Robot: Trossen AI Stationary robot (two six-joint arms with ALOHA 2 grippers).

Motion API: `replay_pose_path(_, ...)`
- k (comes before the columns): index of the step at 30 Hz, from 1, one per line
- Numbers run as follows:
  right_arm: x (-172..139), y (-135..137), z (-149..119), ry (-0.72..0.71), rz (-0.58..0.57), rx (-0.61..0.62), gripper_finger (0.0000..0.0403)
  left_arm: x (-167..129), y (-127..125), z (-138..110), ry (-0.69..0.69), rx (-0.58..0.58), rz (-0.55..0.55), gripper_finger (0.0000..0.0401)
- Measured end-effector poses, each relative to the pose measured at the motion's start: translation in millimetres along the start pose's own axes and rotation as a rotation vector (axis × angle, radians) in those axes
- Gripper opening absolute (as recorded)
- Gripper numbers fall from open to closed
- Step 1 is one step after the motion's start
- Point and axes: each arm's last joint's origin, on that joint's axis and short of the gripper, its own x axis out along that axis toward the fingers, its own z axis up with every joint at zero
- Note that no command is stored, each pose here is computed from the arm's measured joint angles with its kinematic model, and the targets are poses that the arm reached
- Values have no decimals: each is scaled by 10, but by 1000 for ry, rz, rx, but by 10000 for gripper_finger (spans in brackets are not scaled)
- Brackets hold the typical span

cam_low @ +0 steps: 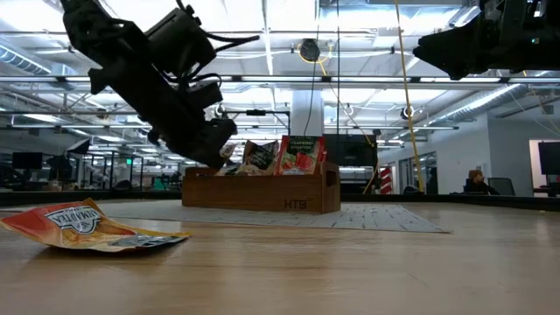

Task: Pick & Place Tea
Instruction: Put the yellow tea bag into the wooden organizer

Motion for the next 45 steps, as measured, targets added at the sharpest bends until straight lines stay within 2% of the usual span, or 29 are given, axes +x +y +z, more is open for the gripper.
replay_pose_path(5,0,0,0,0,0,0,185,54,24,42,-16,-33,-69,23)
replay_pose_path(14,0,0,0,0,0,0,185,137,62,13,18,-53,-69,23)
replay_pose_path(23,0,0,0,0,0,0,185,244,-4,-75,16,-51,-67,27)
replay_pose_path(32,0,0,0,0,0,0,185,229,-17,-69,41,-54,-131,167)
replay_pose_path(36,0,0,0,0,0,0,185,204,-49,-79,46,-40,-159,215)
replay_pose_path(41,0,0,0,0,0,0,185,157,-95,-88,32,56,-181,246)
replay_pose_path(45,0,0,0,0,0,0,185,98,-106,-58,17,104,-200,247)
